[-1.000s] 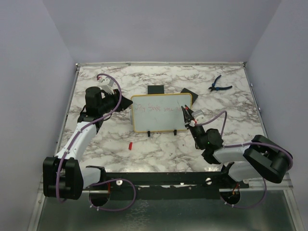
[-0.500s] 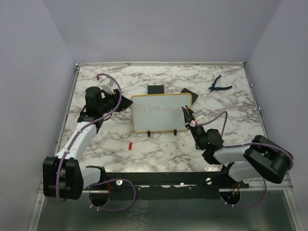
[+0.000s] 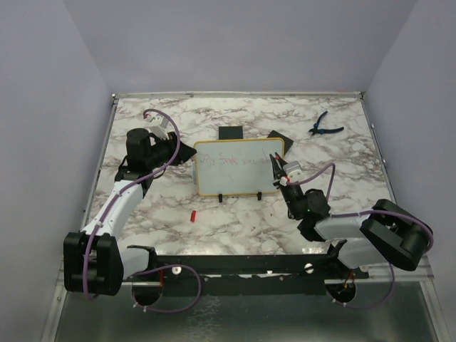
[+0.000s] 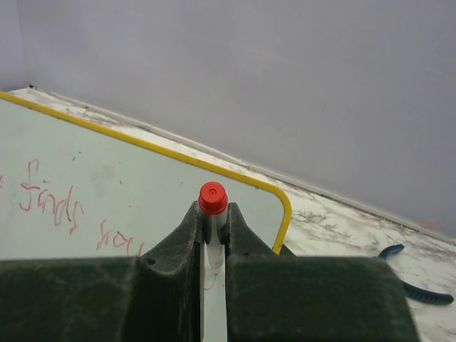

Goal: Write a sentence on the whiteboard

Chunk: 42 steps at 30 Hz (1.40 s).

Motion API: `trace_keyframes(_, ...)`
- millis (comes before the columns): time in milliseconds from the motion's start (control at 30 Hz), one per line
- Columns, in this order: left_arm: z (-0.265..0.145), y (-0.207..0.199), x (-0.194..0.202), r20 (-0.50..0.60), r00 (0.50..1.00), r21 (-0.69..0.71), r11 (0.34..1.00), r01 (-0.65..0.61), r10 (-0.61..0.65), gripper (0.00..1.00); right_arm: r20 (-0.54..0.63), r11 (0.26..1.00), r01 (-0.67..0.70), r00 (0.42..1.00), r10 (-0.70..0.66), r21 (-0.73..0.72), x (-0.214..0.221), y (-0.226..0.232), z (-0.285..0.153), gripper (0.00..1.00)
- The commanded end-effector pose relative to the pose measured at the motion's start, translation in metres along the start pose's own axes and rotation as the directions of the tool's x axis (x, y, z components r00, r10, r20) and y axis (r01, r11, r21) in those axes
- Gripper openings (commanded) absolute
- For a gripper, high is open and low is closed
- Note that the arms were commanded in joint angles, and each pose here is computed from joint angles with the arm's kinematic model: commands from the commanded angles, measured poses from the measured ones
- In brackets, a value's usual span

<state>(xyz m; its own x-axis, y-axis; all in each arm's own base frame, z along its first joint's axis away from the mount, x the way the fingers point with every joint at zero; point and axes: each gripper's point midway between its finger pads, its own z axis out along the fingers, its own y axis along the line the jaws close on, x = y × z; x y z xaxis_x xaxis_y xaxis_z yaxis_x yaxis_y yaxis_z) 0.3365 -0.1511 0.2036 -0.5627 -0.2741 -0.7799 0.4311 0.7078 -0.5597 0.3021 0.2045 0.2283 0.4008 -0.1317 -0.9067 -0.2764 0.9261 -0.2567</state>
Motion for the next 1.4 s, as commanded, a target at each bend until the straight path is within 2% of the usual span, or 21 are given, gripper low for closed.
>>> trace_keyframes(0, -0.001, -0.003, 0.001, 0.006, 1.000, 0.013, 1.000, -0.027, 0.027, 0.22, 0.035, 0.999, 0.007, 0.999, -0.009, 0.040, -0.011, -0.007, 0.008, 0.01)
trace_keyframes(1367, -0.002, -0.004, 0.001, 0.008, 1.000, 0.013, 1.000, -0.029, 0.029, 0.22, -0.046, 1.000, -0.016, 0.999, 0.017, 0.022, 0.014, -0.007, -0.012, 0.01)
